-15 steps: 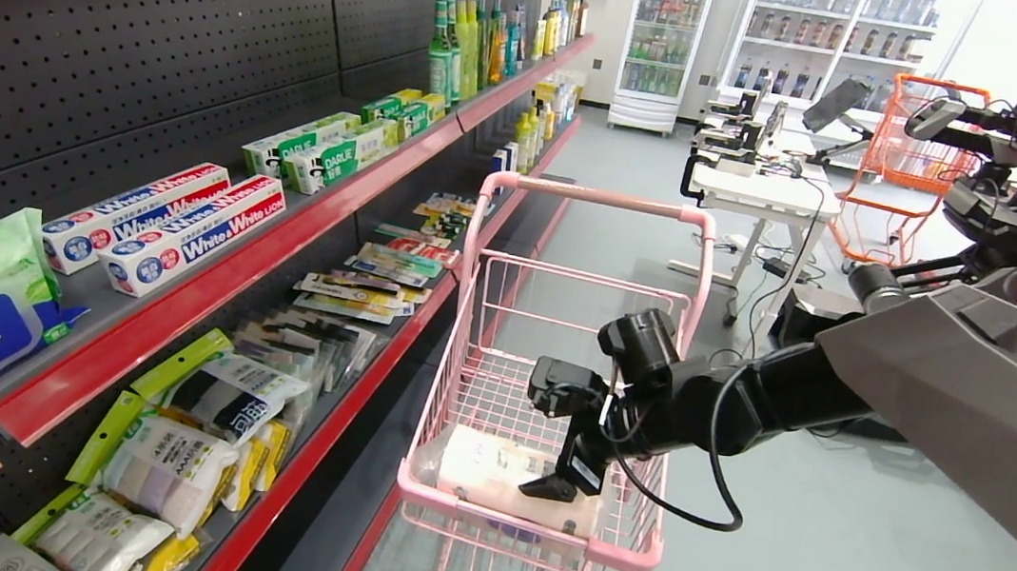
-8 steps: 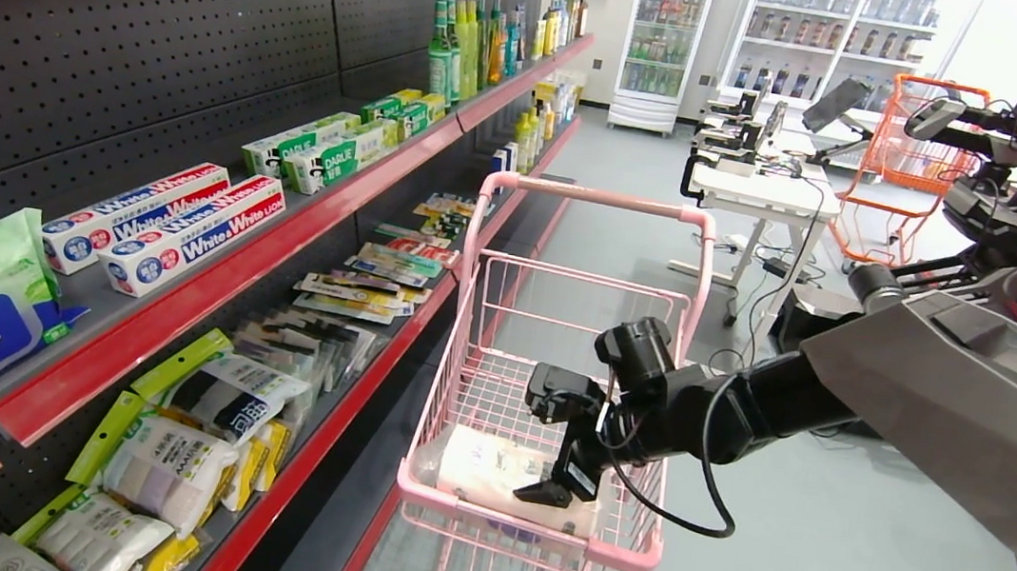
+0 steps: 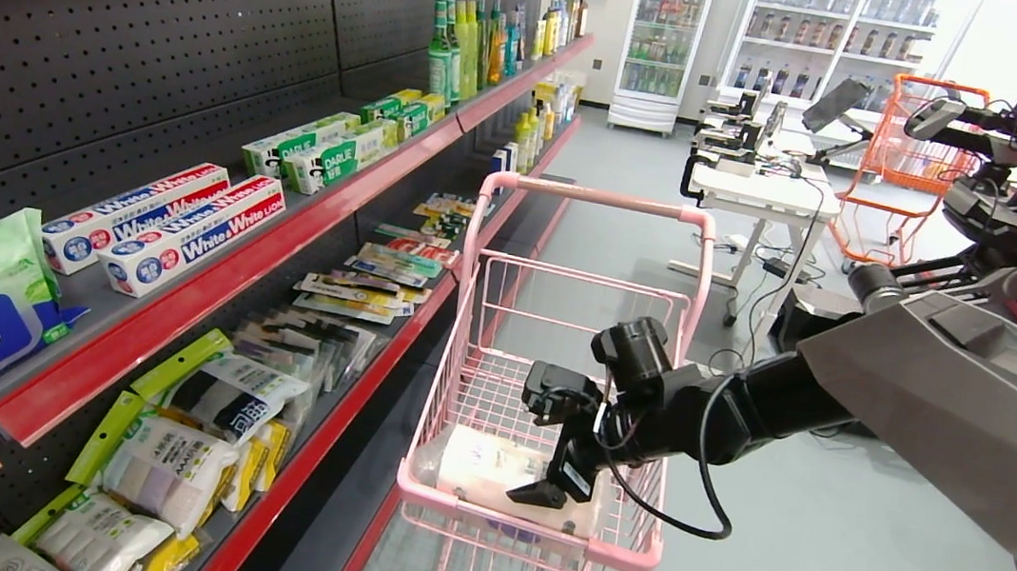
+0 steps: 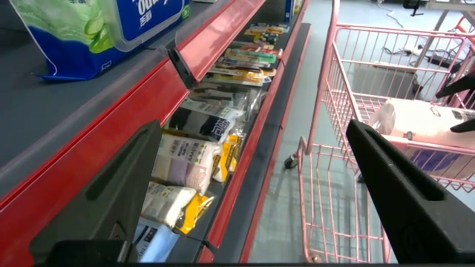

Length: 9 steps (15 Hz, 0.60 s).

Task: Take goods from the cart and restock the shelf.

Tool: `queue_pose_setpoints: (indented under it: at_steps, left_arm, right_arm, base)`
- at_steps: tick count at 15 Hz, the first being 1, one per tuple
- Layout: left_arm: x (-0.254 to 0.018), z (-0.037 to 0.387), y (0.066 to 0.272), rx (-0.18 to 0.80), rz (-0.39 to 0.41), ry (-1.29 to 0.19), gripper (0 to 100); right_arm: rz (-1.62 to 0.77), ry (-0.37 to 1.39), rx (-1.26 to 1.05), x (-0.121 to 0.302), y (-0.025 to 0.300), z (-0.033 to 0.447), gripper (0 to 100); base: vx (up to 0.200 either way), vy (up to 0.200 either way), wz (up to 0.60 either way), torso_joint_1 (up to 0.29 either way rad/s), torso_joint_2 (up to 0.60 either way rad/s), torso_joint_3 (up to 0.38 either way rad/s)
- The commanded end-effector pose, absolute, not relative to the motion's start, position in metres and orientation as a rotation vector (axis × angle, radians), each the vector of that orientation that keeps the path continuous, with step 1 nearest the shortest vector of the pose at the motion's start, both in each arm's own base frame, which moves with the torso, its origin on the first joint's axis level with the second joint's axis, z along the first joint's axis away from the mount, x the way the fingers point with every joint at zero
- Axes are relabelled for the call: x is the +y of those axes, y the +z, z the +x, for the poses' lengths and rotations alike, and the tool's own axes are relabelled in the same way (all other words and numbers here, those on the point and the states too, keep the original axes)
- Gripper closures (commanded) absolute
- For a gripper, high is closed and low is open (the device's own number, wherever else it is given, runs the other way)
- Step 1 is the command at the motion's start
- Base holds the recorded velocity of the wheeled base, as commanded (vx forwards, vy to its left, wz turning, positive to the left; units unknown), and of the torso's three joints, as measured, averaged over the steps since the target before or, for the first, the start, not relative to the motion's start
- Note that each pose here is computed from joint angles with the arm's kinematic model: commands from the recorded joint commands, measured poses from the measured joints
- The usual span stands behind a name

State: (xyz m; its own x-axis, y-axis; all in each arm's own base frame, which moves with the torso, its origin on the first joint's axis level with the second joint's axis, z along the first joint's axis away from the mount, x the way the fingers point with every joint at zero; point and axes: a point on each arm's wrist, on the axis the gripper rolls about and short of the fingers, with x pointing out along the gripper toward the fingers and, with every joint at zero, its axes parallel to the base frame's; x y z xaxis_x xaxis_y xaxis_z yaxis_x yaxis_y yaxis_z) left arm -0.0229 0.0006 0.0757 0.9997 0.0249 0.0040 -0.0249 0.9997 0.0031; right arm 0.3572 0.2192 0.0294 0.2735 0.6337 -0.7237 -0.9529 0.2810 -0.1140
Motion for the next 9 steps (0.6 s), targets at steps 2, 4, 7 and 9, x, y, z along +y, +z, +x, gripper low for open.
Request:
queue_pose_setpoints:
  at_steps: [2,4,7,9]
  left_arm:
    - [0.001,-0.023,0.076,-0.003,0.003,0.026,0]
    - [0.001,-0.023,0.076,-0.003,0.003,0.026,0]
    - [0.001,-0.023,0.076,-0.003,0.003,0.026,0]
    - [0.001,-0.023,0.076,-0.003,0.003,0.026,0]
  right_arm:
    - [-0.611,1.168,0.633,0.220,0.026,0.356,0]
    - [-0.608,1.176,0.632,0.219,0.020,0.352,0]
    - [-0.611,1.175,0.590,0.222,0.012,0.353,0]
    - [-0.611,1.175,0.597,0.219,0.005,0.349,0]
  base:
    - [0.000,0.000,0.00,0.000,0.00,0.000]
    - [0.000,0.000,0.00,0.000,0.00,0.000]
    - [0.000,0.000,0.00,0.000,0.00,0.000]
    - [0.000,0.000,0.00,0.000,0.00,0.000]
